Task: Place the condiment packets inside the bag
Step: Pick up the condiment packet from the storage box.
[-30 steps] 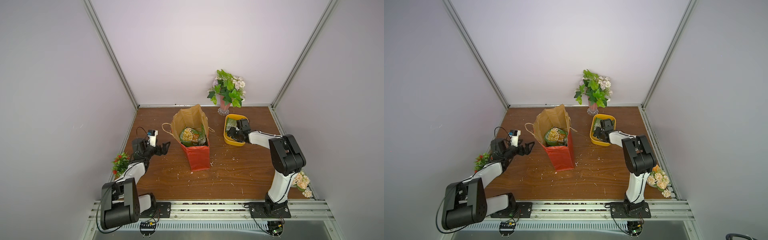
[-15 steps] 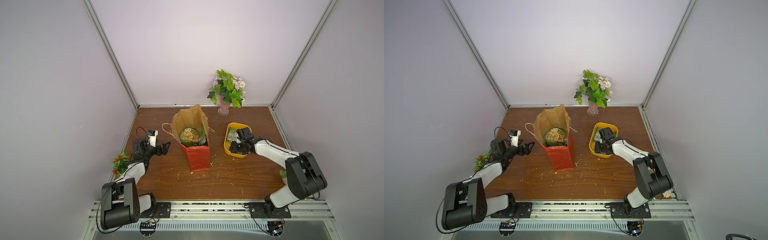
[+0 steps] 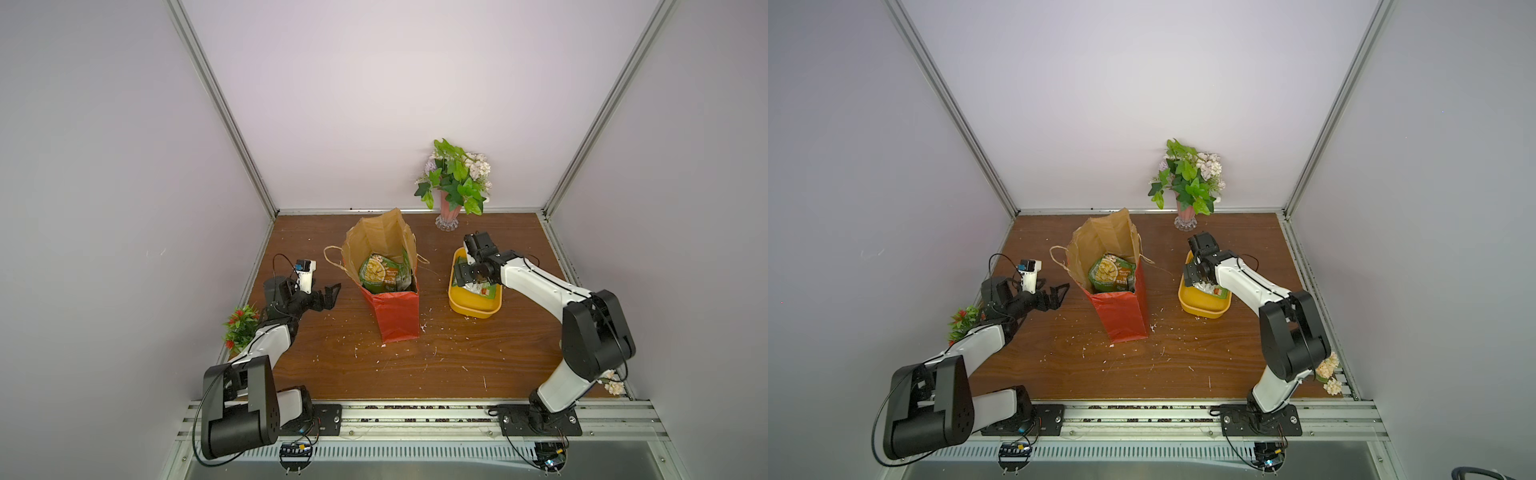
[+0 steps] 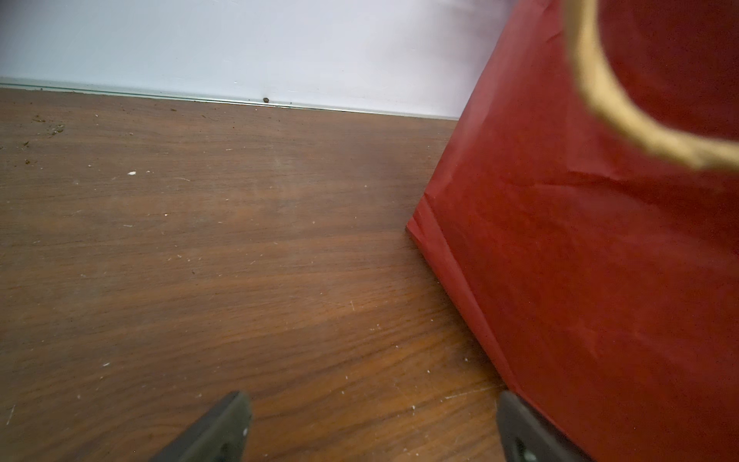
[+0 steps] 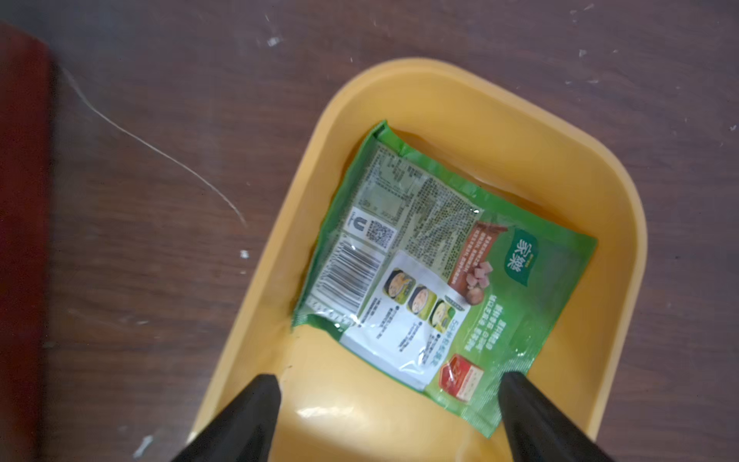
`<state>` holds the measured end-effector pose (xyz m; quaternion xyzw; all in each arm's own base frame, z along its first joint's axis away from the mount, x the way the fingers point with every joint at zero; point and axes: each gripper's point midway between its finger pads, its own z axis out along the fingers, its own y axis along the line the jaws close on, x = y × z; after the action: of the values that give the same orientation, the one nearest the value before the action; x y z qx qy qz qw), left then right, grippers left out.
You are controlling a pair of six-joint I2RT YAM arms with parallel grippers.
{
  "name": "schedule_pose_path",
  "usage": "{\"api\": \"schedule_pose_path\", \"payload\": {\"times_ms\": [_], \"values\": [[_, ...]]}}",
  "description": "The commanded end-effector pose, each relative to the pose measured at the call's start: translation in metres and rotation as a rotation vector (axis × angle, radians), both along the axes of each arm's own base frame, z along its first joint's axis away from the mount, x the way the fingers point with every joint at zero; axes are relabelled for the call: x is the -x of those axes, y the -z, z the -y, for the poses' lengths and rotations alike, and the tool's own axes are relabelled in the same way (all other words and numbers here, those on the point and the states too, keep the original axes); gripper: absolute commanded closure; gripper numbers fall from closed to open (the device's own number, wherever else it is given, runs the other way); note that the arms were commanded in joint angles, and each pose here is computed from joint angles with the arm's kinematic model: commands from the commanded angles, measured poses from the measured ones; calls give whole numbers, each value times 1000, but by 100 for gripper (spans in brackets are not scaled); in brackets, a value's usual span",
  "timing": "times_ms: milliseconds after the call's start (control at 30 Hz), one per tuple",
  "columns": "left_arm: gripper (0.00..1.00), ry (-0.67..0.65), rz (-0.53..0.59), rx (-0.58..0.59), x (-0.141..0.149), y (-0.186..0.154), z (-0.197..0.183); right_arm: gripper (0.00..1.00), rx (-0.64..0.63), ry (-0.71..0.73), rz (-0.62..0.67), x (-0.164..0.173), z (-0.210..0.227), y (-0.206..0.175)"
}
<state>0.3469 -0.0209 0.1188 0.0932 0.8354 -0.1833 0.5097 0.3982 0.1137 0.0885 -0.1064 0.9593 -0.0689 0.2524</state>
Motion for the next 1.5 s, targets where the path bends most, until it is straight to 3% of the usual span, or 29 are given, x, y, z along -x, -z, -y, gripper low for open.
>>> {"api": "schedule_pose_path", "payload": {"times_ms": [0,233,367,533,700,1067,1200,1400,1467], "values": [[1,-7,3,-2,-2,0,-4,10,197,-178,-72,11,10,20],[1,-12,-3,0,-3,1,-5,2,261,-429,-10,6,-10,19],[1,-16,0,-2,-3,-1,-6,1,282,-480,-6,-4,-12,26],[1,-23,2,-8,-3,-1,-7,1,269,-482,-75,-19,-3,50],[1,-25,2,-8,-4,-1,-8,1,173,-430,-89,-37,4,57],[1,-23,10,-10,-2,-2,-7,13,104,-289,-203,-43,22,91],[1,-21,10,-13,-2,-2,-7,33,69,-188,-211,-47,29,93],[1,-17,15,-14,-1,-3,-6,84,-24,-72,-207,-41,28,104],[1,-17,16,-13,-1,-4,-6,91,-56,-52,-193,-41,25,101]]}}
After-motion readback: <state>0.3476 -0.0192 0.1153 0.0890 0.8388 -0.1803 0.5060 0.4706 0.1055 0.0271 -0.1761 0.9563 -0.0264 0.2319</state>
